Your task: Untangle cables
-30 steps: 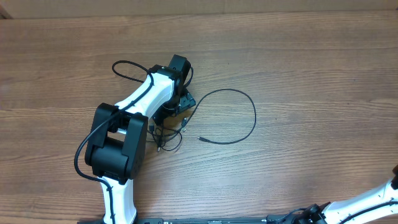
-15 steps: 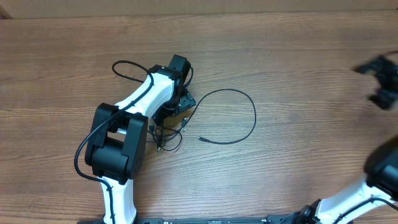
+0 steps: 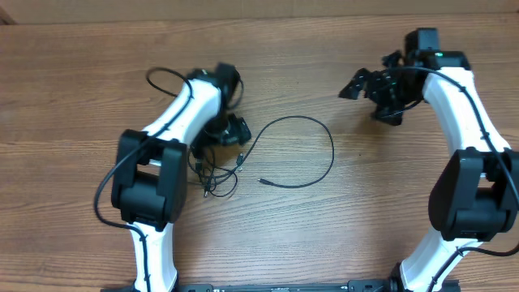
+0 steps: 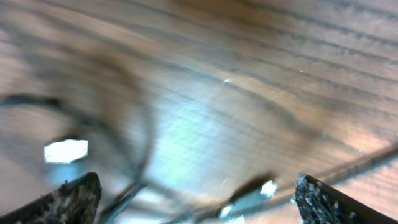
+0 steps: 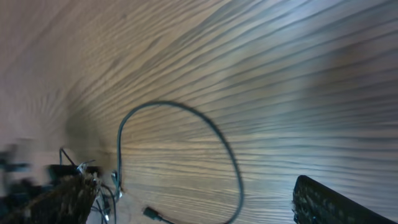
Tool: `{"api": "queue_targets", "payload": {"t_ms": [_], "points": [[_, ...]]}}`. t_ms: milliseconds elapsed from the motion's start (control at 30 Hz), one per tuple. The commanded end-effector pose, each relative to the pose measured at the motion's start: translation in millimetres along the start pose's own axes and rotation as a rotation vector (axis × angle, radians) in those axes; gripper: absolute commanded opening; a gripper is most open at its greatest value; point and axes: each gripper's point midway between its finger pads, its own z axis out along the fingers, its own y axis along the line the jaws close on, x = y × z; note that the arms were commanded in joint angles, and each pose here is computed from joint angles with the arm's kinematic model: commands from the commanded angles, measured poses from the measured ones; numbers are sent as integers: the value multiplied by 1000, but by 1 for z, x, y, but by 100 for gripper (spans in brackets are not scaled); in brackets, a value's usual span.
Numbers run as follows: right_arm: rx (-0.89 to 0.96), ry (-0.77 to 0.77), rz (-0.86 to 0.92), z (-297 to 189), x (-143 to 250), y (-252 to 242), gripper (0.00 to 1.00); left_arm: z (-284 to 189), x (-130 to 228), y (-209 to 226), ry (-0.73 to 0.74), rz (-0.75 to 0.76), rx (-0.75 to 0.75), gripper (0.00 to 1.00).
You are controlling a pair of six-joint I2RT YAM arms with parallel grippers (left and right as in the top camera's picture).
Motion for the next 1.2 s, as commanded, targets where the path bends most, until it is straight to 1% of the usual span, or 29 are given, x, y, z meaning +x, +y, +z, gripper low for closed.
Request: {"api": "queue_targets", "payload": {"t_ms": [0,33,100,167,267,333,400,500,567,667,733,800,900,967,1000,1167], "points": [[6,18,-11,9,13,12,100,-76,-37,6,-170,26,60,99],[8,33,-25,15,19,17,100,-105,-43,10,-225,7,95,100],[8,54,-42,22,27,22,100,-142,-50,16,-300,-22,148,100],[-9,86,-62,29,39,32,100,-184,-53,30,-389,-82,213,100],[-61,132,-138,44,59,56,100,-239,-52,62,-510,-187,293,100],[-72,152,-202,57,74,71,100,-262,-48,91,-567,-254,310,99],[-79,176,-266,70,93,87,100,-275,-38,122,-597,-317,296,100],[-92,221,-378,90,130,114,100,-281,-21,166,-599,-407,237,100],[-110,243,-478,102,156,133,100,-279,-11,186,-579,-452,196,100],[-111,238,-604,120,189,155,100,-268,1,203,-515,-490,147,100],[-108,231,-678,129,210,166,99,-262,6,207,-481,-496,128,100],[-99,221,-749,136,231,177,95,-257,8,207,-461,-490,116,99],[-50,170,-843,146,251,186,85,-254,6,206,-447,-487,111,100],[-3,126,-861,152,256,188,77,-252,4,205,-439,-487,114,99],[18,110,-859,156,258,187,74,-251,4,204,-433,-485,117,100],[34,117,-851,184,264,183,74,-246,3,191,-389,-469,170,100]]}}
